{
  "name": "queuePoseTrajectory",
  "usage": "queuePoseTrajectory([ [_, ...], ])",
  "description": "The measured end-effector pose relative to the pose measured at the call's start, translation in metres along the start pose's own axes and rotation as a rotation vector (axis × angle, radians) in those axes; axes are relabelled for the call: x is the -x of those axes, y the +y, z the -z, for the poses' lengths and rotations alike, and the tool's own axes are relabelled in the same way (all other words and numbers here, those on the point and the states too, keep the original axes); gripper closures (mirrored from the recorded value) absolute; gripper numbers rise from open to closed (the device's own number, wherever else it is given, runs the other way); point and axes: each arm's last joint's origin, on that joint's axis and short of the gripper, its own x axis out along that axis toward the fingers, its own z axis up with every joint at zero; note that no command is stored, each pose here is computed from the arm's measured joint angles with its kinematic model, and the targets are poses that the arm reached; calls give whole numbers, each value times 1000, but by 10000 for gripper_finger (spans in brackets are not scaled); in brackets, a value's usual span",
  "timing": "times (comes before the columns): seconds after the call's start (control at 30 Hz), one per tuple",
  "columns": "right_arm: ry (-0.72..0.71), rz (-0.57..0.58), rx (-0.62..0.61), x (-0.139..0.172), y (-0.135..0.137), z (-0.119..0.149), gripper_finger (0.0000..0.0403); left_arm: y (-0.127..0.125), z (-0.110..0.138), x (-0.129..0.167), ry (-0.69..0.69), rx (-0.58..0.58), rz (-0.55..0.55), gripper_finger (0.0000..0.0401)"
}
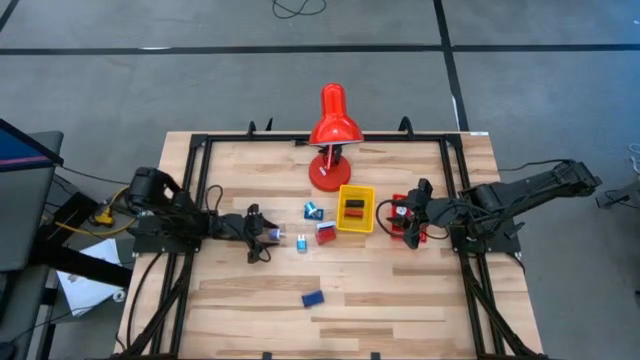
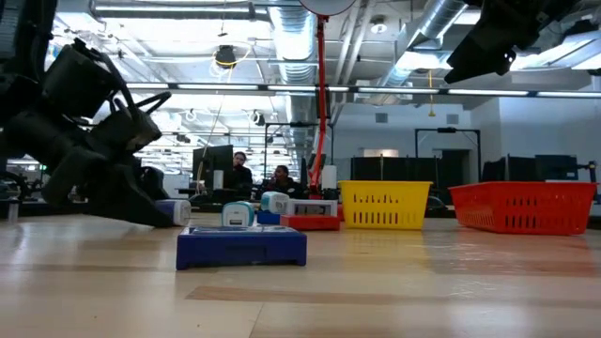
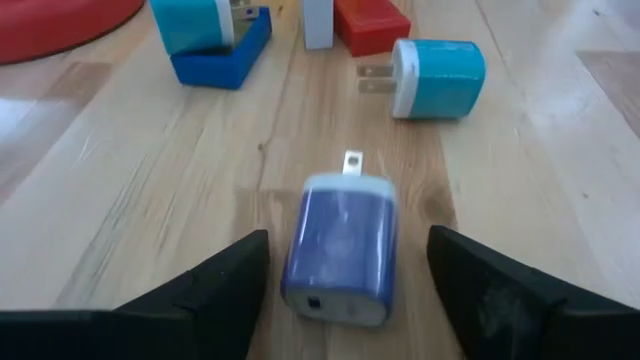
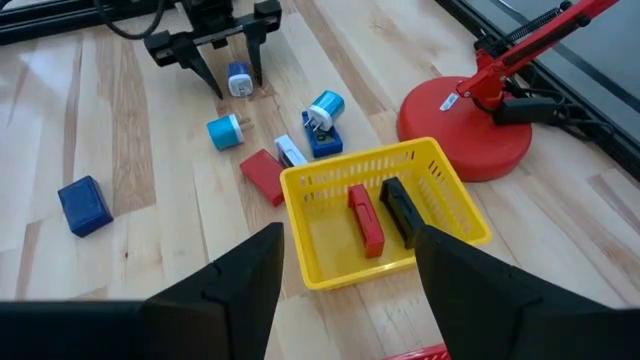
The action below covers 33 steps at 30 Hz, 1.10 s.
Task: Pick & Place Office items
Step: Put the purple charger adapter into the red bin
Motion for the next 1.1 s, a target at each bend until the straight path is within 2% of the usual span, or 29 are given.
queuePoseTrajectory([
  [0.53, -12, -6, -9, -4, 4, -2, 184, -3, -4, -4, -14, -4, 49, 269],
  [0.67, -61, -31, 114, -21, 18, -8, 184, -7, -17, -9, -97, 22, 143, 274],
  [0.8, -132, -83, 277, -50, 40, -14, 184, -16, -45, -26, -191, 128, 252, 260],
  [0.93, -212, -151, 420, -82, 61, -15, 184, -27, -78, -51, -144, 253, 376, 255],
  [1.1, -264, -229, 556, -110, 80, -7, 184, -36, -117, -73, -115, 273, 394, 271],
])
